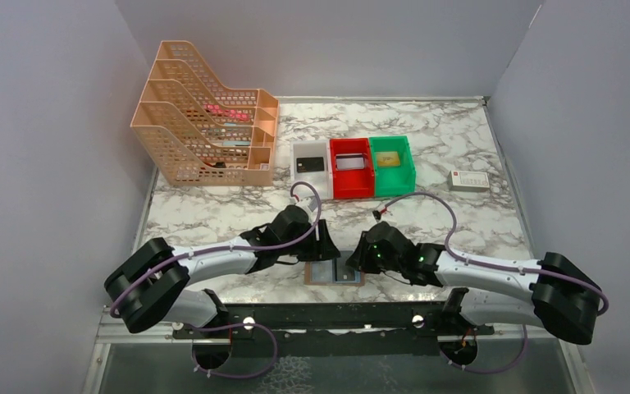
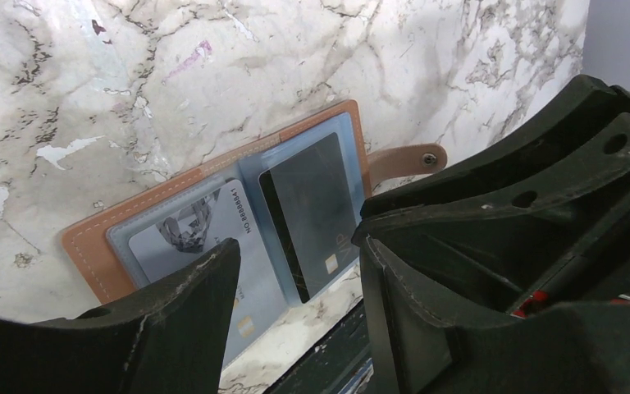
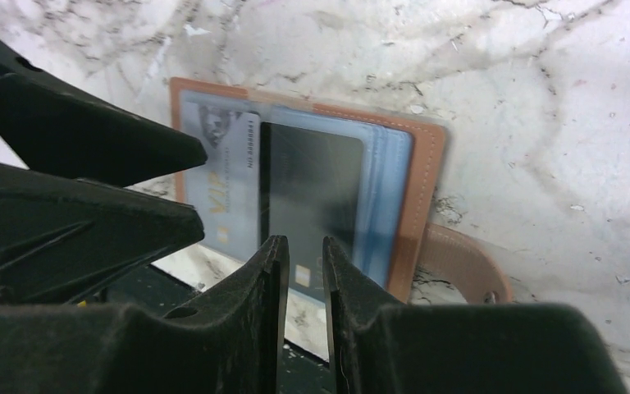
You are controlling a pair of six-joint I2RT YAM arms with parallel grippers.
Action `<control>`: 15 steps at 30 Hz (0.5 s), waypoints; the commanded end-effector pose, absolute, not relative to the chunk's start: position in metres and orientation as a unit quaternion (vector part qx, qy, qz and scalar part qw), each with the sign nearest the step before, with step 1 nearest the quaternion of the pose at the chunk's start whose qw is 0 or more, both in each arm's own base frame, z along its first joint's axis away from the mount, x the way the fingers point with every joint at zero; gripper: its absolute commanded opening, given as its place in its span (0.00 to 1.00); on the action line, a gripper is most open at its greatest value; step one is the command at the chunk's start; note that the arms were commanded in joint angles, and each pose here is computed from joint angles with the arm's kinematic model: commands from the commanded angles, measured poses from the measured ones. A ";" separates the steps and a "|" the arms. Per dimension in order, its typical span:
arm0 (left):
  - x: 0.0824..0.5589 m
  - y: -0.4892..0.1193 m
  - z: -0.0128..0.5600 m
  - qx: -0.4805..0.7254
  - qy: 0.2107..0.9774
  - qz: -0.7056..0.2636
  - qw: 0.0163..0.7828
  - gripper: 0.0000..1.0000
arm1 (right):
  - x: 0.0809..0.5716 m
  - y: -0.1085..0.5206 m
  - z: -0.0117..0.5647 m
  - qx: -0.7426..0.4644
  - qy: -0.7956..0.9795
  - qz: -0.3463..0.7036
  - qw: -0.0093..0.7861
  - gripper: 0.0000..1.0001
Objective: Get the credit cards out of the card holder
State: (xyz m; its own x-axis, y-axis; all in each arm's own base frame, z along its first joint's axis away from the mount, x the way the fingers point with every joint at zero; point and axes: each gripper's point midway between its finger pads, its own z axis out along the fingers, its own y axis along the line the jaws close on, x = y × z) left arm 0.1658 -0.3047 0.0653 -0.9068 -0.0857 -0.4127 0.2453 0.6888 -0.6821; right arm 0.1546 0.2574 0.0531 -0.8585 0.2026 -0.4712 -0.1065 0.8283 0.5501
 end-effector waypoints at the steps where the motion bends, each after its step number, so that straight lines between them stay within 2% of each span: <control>1: 0.163 -0.314 0.067 0.064 0.888 -0.410 0.201 0.58 | 0.153 0.261 0.049 0.026 0.925 0.284 0.251 0.27; 15: 0.157 -0.322 0.058 0.076 0.887 -0.420 0.176 0.57 | 0.149 0.246 0.023 0.039 0.941 0.239 0.236 0.27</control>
State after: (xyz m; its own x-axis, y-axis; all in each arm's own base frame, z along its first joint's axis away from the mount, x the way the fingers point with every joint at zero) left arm 0.1577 -0.3117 0.0512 -0.9286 -0.0367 -0.3692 0.2497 0.6739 -0.6953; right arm 0.1498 0.2500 0.0312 -0.8824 0.1743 -0.4371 -0.0718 0.8681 0.4911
